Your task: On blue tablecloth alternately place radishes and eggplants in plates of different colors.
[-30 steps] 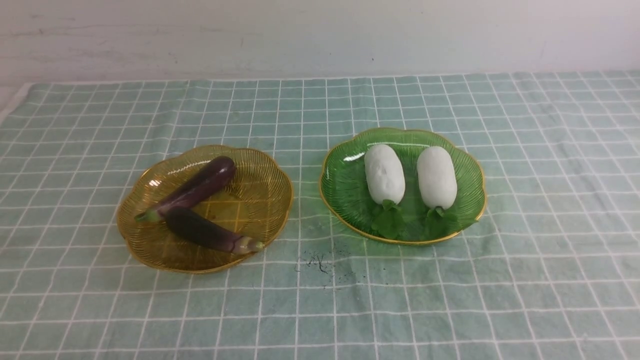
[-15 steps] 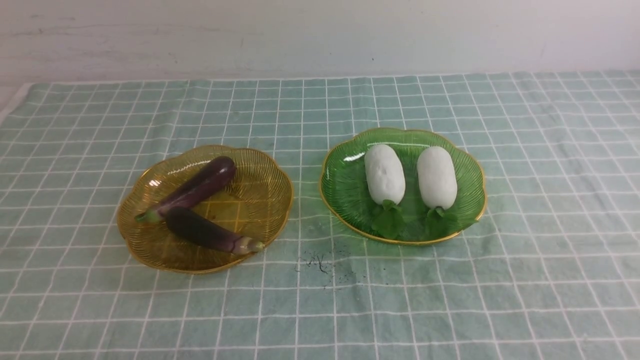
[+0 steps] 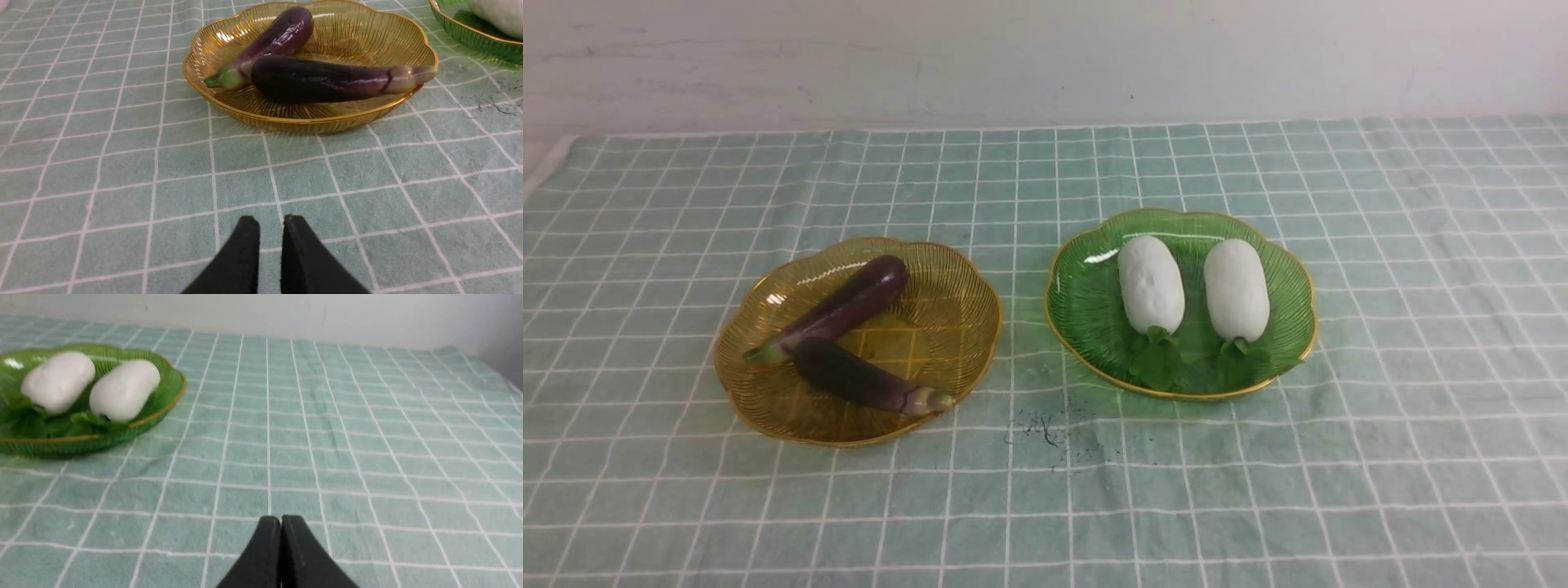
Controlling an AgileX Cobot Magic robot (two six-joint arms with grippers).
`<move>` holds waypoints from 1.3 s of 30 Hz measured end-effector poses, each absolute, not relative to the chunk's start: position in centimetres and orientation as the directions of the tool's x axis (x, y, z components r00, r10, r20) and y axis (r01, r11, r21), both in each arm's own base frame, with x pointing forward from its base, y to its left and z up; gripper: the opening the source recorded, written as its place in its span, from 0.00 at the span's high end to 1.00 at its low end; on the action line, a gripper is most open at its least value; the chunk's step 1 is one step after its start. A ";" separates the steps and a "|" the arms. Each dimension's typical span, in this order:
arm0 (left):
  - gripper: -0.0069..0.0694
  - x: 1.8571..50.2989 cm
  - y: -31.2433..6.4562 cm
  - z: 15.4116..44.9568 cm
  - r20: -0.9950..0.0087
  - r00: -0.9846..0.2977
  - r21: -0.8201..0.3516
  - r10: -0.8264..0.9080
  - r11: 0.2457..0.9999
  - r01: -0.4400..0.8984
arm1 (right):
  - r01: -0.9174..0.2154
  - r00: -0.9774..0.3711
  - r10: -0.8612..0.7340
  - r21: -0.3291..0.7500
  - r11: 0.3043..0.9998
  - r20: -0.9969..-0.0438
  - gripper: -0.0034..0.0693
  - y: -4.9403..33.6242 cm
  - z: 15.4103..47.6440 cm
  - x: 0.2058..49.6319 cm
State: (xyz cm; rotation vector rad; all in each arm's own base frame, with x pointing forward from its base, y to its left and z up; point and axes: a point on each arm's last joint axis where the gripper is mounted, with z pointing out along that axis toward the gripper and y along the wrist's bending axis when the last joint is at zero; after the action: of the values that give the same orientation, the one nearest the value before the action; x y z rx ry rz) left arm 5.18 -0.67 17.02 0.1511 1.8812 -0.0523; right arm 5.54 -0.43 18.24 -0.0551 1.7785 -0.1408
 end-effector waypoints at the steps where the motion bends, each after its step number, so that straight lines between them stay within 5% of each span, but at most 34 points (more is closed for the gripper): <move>1: 0.82 5.2 -0.7 17.0 -0.950 -0.303 0.040 0.078 0.991 0.131 | 0.041 -0.218 -0.112 -0.124 0.991 -0.969 0.97 -0.4 18.1 5.5; 39: 0.82 5.2 -0.7 17.0 -0.950 -0.304 0.039 0.077 0.991 0.131 | 0.053 -0.222 -0.078 -0.091 0.994 -0.972 0.97 -0.5 18.0 5.4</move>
State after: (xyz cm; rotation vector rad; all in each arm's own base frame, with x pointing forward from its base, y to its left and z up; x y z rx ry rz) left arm 5.18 -0.67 17.02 0.1504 1.8813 -0.0535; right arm 5.45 -0.47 18.00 -0.0182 1.7906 -0.1199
